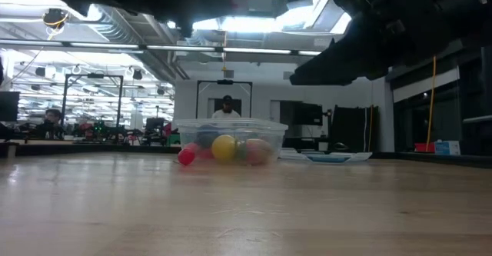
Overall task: Pick and placing Produce into tupperware
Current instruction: Put the bottom red cherry into the transparent container
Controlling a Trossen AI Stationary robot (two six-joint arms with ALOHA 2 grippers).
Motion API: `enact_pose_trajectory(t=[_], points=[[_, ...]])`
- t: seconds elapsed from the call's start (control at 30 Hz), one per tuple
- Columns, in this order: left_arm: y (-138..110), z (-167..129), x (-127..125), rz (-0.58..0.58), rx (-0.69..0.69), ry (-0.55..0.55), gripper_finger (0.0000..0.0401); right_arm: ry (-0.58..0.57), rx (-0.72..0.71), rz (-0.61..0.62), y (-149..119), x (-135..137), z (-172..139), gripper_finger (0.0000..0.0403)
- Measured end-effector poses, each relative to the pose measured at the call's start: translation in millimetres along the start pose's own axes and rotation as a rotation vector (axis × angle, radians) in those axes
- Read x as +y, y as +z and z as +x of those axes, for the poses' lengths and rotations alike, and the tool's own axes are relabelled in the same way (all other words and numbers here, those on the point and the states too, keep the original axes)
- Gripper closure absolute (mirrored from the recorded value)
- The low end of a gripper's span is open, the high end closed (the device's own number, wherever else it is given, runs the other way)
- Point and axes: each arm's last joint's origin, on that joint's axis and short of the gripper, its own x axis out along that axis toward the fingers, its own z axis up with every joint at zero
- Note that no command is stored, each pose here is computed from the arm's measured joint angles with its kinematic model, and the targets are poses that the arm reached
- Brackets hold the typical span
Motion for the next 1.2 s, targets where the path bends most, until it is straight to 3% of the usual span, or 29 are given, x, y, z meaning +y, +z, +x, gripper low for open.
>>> enact_pose_trajectory(t=[0.3, 0.67, 0.87, 1.2], points=[[-6.9, -36.7, -4.6, -0.021, -0.146, -0.001, 0.0398, 0.002, 0.001, 0.002, -0.1, 0.5, -0.2, 0.0202], [-23.5, -48.6, -8.5, -0.054, -0.210, 0.139, 0.0398, 0.003, -0.001, 0.029, 0.2, 0.5, -0.2, 0.0202], [-30.8, -48.1, -10.1, -0.044, -0.161, 0.287, 0.0398, 0.003, -0.001, 0.028, 0.2, 0.4, -0.2, 0.0202], [-44.8, -37.5, 7.9, 0.017, -0.070, 0.323, 0.0398, 0.000, -0.001, -0.019, 0.2, -0.4, 0.0, 0.0202]])
